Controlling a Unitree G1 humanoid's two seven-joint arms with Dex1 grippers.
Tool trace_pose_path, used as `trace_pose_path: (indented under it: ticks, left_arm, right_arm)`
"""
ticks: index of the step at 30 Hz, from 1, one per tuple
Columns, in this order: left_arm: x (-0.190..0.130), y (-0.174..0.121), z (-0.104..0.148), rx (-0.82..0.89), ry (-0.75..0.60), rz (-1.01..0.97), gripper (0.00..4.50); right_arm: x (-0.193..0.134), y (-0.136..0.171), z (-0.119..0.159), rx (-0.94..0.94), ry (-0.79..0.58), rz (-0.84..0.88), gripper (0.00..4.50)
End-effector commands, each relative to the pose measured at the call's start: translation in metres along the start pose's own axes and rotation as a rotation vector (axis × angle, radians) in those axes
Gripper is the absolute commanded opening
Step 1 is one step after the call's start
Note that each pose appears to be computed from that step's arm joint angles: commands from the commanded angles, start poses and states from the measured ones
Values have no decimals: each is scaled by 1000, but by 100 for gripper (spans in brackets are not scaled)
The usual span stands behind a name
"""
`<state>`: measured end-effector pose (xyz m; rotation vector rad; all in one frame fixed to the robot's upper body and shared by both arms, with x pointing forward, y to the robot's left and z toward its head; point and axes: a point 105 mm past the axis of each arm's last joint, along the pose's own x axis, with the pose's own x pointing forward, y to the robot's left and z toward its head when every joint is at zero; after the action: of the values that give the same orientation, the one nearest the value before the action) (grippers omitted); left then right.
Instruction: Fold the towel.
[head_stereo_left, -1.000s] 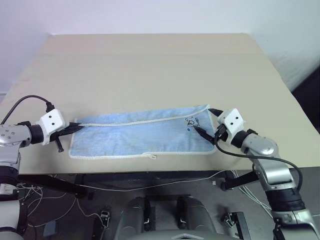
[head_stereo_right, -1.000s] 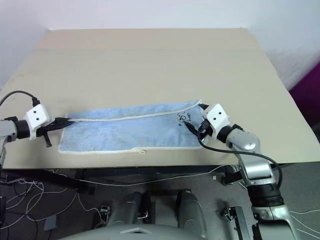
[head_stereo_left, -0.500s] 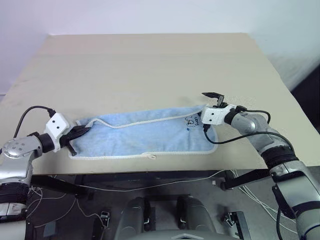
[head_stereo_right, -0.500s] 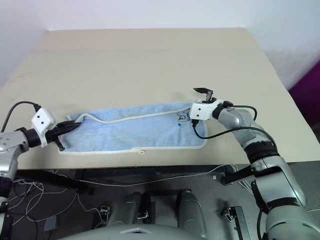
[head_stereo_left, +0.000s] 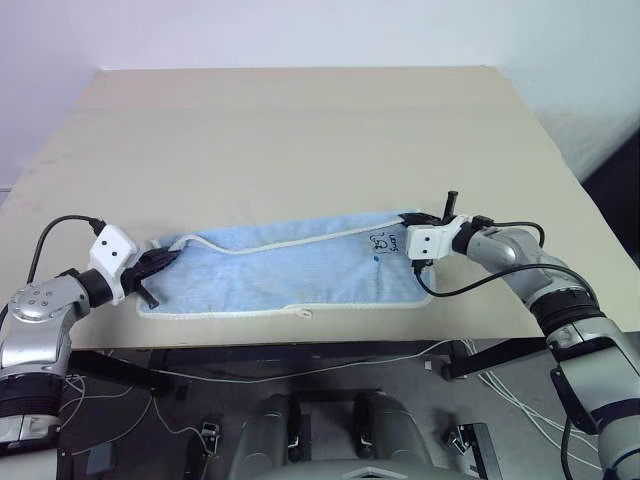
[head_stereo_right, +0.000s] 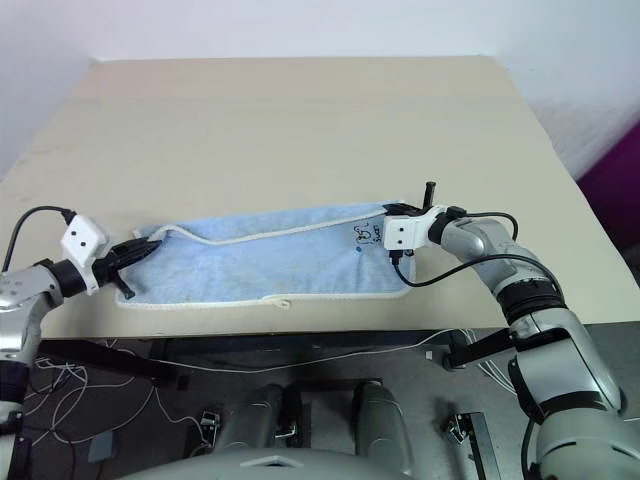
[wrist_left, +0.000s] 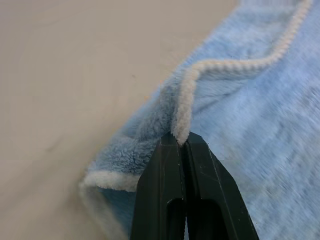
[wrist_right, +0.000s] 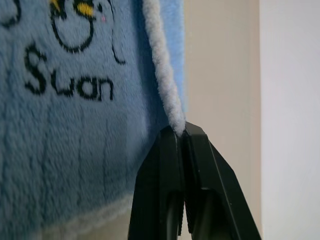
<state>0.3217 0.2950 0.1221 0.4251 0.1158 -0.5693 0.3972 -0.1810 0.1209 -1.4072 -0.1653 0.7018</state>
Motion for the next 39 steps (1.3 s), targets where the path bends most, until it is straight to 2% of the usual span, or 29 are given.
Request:
trace_pose_path:
  ticks: [1, 7, 11, 14, 17, 20, 22, 24, 27, 31, 35, 39]
  left_arm:
    - [-1, 20, 25, -56, -121, 98, 0]
    - [12, 50, 63, -203, -305, 203, 0]
    - [37, 67, 98, -241, -415, 233, 0]
    - [47, 78, 126, -232, -483, 247, 0]
    - [41, 90, 150, -198, -546, 255, 0]
    - [25, 103, 158, -166, -566, 289, 0]
    - [8, 111, 158, -148, -572, 309, 0]
    - [-7, 110, 153, -130, -567, 285, 0]
    - [-22, 89, 137, -112, -535, 165, 0]
    - [-37, 47, 87, -162, -368, 19, 0]
    - [-48, 15, 56, -220, -236, -42, 0]
    - [-63, -12, 27, -289, -108, -77, 0]
  right_arm:
    - [-8, -28, -1, -15, 0, -92, 6]
    - [-21, -76, -9, 13, 23, -224, 6]
    - [-32, -122, -21, 7, 85, -330, 6]
    - [-42, -157, -20, -15, 95, -407, 6]
    - [-58, -190, -10, -8, 51, -482, 6]
    - [-71, -200, 0, 2, -6, -491, 6]
    - [-81, -198, 8, 26, -64, -465, 6]
    - [-87, -184, 12, 79, -104, -389, 6]
    - [-94, -147, 17, 161, -132, -212, 6]
    - [-104, -81, 21, 332, -136, 53, 6]
    - [-115, -47, 24, 436, -112, 193, 6]
    - [-126, -28, 29, 517, -108, 297, 6]
